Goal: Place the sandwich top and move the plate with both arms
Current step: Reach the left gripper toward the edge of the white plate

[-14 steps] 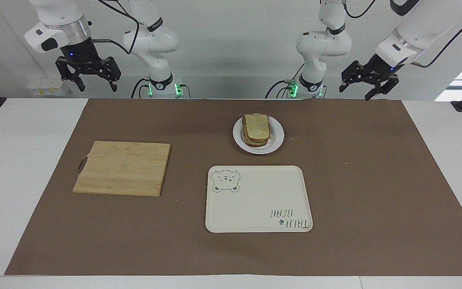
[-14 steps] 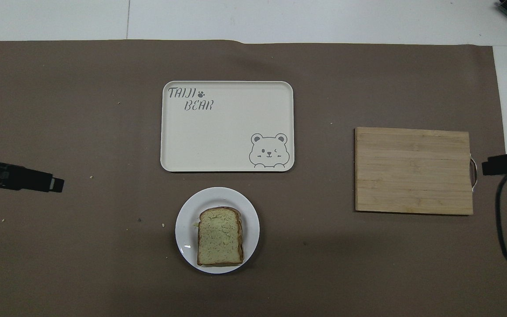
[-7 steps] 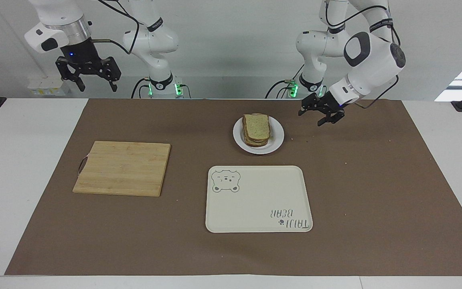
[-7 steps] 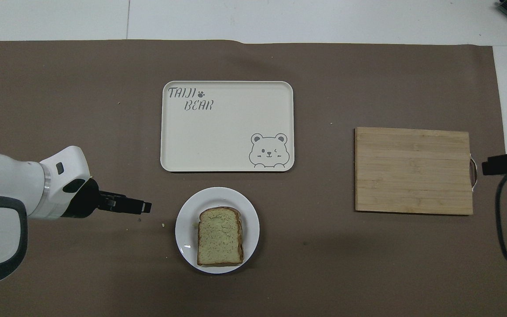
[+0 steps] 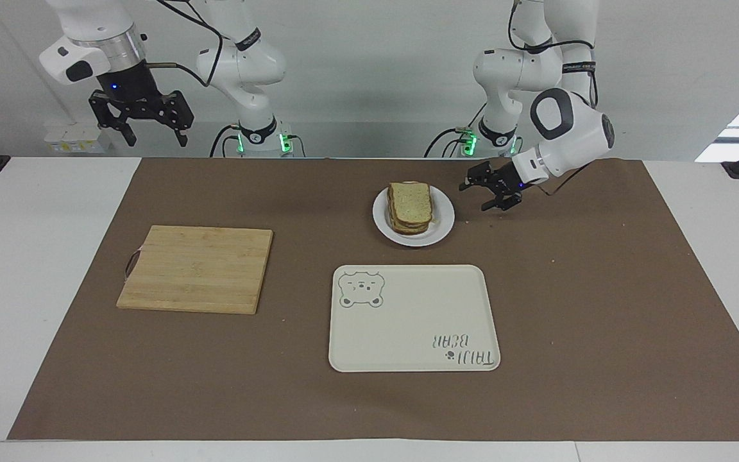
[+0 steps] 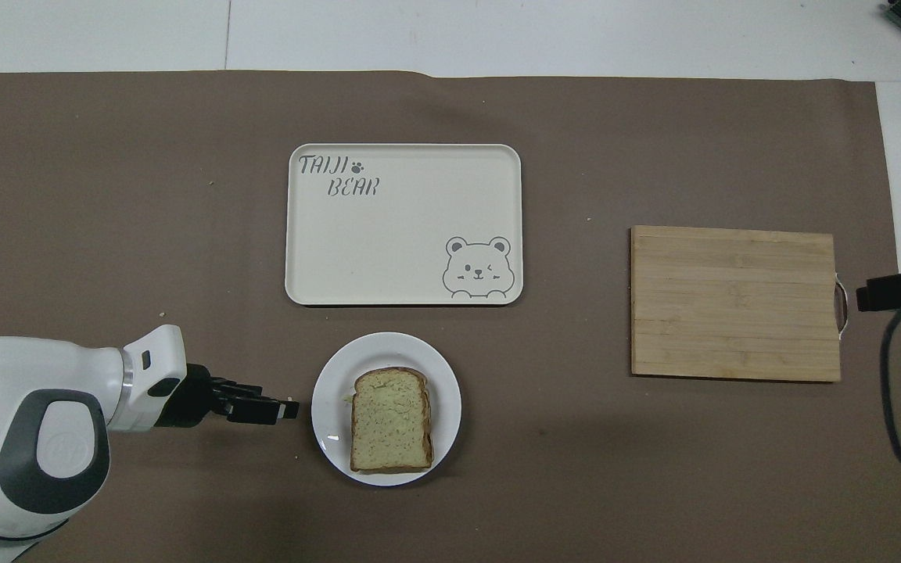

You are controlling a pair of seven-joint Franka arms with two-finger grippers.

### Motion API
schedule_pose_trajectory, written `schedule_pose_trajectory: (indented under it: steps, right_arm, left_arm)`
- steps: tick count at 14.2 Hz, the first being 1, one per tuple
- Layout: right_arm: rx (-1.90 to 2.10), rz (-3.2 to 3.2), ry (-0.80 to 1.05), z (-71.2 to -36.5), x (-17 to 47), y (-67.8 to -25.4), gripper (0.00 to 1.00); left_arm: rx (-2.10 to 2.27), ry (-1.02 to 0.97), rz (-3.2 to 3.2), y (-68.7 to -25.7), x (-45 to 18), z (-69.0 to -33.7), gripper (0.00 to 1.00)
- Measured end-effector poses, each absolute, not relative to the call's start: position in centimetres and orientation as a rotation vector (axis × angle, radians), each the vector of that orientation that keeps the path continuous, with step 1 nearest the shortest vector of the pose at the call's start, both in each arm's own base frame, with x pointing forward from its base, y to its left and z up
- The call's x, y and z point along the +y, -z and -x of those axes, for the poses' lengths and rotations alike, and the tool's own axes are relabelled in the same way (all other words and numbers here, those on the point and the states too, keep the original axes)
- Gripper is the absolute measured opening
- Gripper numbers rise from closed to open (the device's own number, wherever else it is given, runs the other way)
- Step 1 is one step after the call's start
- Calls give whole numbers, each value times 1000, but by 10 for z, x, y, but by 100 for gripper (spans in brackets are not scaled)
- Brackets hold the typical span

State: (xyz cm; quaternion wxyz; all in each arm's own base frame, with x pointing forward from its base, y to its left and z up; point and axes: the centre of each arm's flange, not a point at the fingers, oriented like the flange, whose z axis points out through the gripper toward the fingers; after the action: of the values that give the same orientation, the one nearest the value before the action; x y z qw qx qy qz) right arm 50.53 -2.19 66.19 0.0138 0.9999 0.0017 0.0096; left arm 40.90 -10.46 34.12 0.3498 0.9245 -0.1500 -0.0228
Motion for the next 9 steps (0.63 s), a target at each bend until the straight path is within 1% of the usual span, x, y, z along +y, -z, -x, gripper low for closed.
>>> schedule_pose_trajectory:
  steps: [2, 3, 4, 5, 6, 7, 8, 9]
  right_arm:
    - [5, -3114, -30, -505, -22, -662, 100]
    - [5, -3114, -30, -505, -22, -662, 100]
    - [5, -3114, -30, -505, -22, -662, 100]
    - [5, -3114, -30, -505, -22, -662, 100]
    - [5, -3114, -30, -505, -22, -662, 100]
    - [5, -3114, -30, -505, -22, -662, 100]
    - [5, -3114, -30, -505, -22, -662, 100]
    - [5, -3114, -30, -505, -22, -662, 100]
  left_arm:
    - [-377, 38, -2345, -334, -106, -409, 100]
    - [-370, 31, -2320, -327, -108, -409, 98]
    - [-359, 33, -2301, -319, -109, -409, 95]
    - [-352, 38, -2287, -311, -109, -409, 90]
    - [-334, 46, -2274, -303, -110, -409, 90]
    - [-314, 51, -2260, -296, -111, -409, 85]
    - [-301, 55, -2241, -287, -112, -408, 85]
    - [-294, 55, -2218, -275, -113, -407, 81]
